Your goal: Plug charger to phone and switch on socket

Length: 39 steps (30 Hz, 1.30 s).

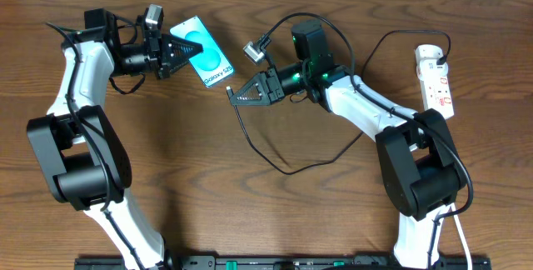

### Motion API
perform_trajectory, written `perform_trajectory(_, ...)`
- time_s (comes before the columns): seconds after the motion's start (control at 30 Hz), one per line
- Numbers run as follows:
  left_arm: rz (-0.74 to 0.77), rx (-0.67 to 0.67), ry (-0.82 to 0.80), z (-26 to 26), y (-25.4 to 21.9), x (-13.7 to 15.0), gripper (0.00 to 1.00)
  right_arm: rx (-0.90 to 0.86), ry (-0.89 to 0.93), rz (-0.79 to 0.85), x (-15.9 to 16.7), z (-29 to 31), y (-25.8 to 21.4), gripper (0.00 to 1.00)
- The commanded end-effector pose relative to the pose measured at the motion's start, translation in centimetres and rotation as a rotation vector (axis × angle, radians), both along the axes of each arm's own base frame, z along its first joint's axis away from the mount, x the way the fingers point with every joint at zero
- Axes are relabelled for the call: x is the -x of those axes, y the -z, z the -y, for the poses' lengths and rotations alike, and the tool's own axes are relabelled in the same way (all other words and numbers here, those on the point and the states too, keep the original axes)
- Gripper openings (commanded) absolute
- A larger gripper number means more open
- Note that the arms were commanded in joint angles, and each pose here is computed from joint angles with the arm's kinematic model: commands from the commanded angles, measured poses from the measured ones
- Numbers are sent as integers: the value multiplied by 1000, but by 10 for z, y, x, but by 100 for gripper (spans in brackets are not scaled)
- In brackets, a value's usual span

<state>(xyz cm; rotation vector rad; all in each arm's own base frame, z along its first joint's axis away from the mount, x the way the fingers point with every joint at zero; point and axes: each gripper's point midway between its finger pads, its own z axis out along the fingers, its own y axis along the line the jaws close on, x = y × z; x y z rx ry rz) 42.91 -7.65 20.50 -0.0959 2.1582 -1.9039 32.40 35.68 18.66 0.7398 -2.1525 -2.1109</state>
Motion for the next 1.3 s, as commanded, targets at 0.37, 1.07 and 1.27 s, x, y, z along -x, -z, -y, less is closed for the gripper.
perform_trajectory(0.37, 27, 50, 21, 6, -15, 1, 7, 8, 14, -7, -4, 1, -1, 1)
perform_trajectory(1.07, 23, 51, 56, 21, -15, 4, 7, -11, 3, -4, -5, 7, -4, 1)
perform_trajectory(1.27, 20, 52, 56, 21, -15, 4, 7, -14, 11, -5, -9, 11, -4, 1)
